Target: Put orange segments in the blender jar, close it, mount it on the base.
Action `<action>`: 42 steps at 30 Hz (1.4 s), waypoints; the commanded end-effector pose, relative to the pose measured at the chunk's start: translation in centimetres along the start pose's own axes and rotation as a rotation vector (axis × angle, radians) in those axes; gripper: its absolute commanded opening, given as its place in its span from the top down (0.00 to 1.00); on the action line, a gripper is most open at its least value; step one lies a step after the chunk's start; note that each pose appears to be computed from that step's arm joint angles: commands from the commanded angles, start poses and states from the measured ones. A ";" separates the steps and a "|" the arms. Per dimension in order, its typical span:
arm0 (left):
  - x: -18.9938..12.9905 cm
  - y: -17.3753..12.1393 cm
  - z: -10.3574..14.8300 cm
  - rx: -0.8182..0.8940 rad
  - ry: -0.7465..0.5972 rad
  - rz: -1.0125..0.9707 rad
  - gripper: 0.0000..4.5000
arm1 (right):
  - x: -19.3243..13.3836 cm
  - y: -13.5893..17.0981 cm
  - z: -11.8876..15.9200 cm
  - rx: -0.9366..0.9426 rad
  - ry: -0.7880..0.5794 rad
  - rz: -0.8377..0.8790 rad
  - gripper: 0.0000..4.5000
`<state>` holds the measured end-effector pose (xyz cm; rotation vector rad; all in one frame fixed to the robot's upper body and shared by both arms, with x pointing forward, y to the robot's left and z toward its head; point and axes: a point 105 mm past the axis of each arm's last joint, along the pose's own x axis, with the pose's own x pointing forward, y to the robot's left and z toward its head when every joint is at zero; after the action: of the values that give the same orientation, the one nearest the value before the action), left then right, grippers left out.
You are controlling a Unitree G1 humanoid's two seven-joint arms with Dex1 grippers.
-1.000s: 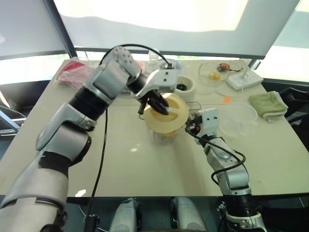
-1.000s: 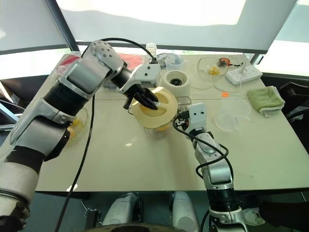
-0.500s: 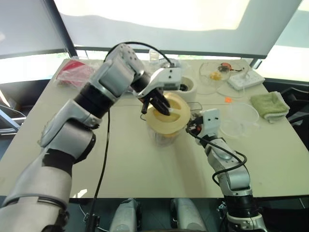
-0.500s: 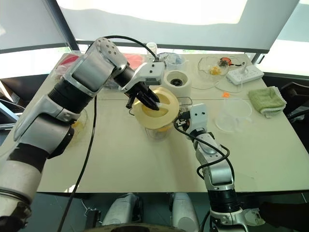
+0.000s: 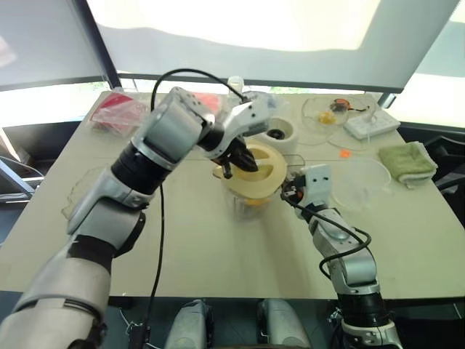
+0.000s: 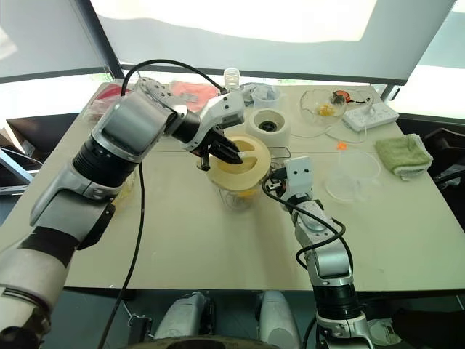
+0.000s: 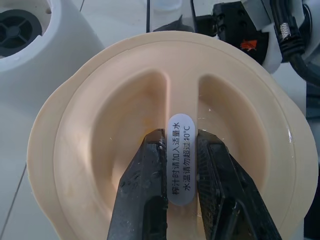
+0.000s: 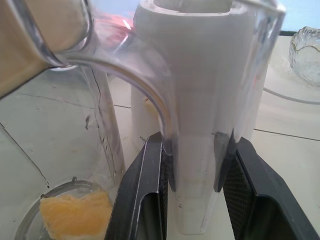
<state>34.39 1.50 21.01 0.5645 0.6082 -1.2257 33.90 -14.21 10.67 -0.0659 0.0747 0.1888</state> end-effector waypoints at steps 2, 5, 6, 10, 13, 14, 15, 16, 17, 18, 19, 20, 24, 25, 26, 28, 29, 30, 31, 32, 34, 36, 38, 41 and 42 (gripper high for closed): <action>4.0 -0.4 -7.6 -0.341 0.213 -0.040 0.94 | -0.4 -1.3 3.8 -0.017 -0.139 -0.053 0.79; 4.1 -0.7 -7.7 -0.368 0.220 -0.041 0.94 | -0.4 -1.3 3.8 -0.017 -0.140 -0.052 0.79; 4.1 -0.7 -7.7 -0.350 0.218 -0.039 0.94 | -0.4 -1.3 3.8 -0.017 -0.140 -0.051 0.79; 3.8 -0.5 -7.6 -0.265 0.208 -0.041 0.94 | -0.4 -1.3 3.7 -0.017 -0.138 -0.047 0.79; 3.5 -0.2 -7.4 -0.203 0.200 -0.041 0.94 | -0.4 -1.3 3.7 -0.017 -0.138 -0.044 0.79; 3.4 -0.1 -7.4 -0.189 0.198 -0.038 0.83 | -0.4 -1.3 3.6 -0.018 -0.138 -0.042 0.79; 3.4 0.1 -7.3 -0.170 0.197 -0.035 0.71 | -0.4 -1.3 3.6 -0.018 -0.138 -0.041 0.79; 3.2 0.2 -7.3 -0.152 0.197 -0.036 0.63 | -0.4 -1.3 3.6 -0.019 -0.137 -0.040 0.79; 3.1 0.3 -7.2 -0.135 0.196 -0.040 0.54 | -0.4 -1.4 3.5 -0.020 -0.137 -0.040 0.79; 2.9 0.3 -7.1 -0.108 0.193 -0.046 0.42 | -0.3 -1.4 3.5 -0.020 -0.136 -0.039 0.79; 2.4 0.4 -6.5 -0.053 0.176 -0.060 0.33 | -0.4 -1.4 3.5 -0.021 -0.136 -0.039 0.79; 2.1 0.4 -6.1 -0.014 0.164 -0.070 0.33 | -0.4 -1.5 3.5 -0.022 -0.136 -0.039 0.79; -1.7 0.9 -0.5 0.132 -0.050 -0.124 0.33 | -0.5 -1.7 3.4 -0.027 -0.136 -0.045 0.79; -3.1 0.6 1.2 0.169 -0.115 -0.144 0.33 | -0.6 -1.8 3.3 -0.028 -0.135 -0.047 0.79; -4.1 0.4 2.5 0.198 -0.166 -0.161 0.33 | -0.6 -1.8 3.2 -0.028 -0.133 -0.048 0.79; -6.9 -0.4 5.1 0.252 -0.291 -0.204 0.33 | -0.6 -1.9 3.0 -0.032 -0.126 -0.049 0.79; -7.9 -0.7 5.9 0.264 -0.330 -0.215 0.33 | -0.6 -1.9 2.9 -0.034 -0.124 -0.049 0.79; -8.9 -0.7 6.8 0.268 -0.380 -0.213 0.33 | -0.6 -1.9 2.9 -0.034 -0.122 -0.050 0.79; -10.2 -0.6 7.8 0.269 -0.448 -0.195 0.33 | -0.7 -2.0 2.9 -0.035 -0.121 -0.051 0.79; -11.2 -0.4 8.6 0.266 -0.512 -0.173 0.33 | -0.7 -2.1 2.8 -0.035 -0.120 -0.051 0.79; -13.1 0.8 9.9 0.254 -0.647 -0.075 0.33 | -0.8 -2.2 2.8 -0.036 -0.118 -0.053 0.79; -14.4 2.8 9.8 0.206 -0.741 0.064 0.33 | -1.2 -2.4 3.3 -0.008 -0.130 -0.063 0.79; -14.6 4.8 7.9 0.142 -0.744 0.198 0.33 | -1.7 -2.7 4.9 0.022 -0.166 -0.070 0.79; -14.4 6.0 4.6 0.051 -0.734 0.286 0.33 | -2.9 -2.9 8.3 0.044 -0.227 -0.066 0.79; -14.3 6.0 3.2 0.016 -0.737 0.298 0.33 | -3.4 -2.9 9.8 0.049 -0.254 -0.058 0.79</action>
<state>38.27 9.70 32.40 0.1700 -0.0384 -1.0867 32.92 -17.51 14.49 -0.0119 0.0227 0.1022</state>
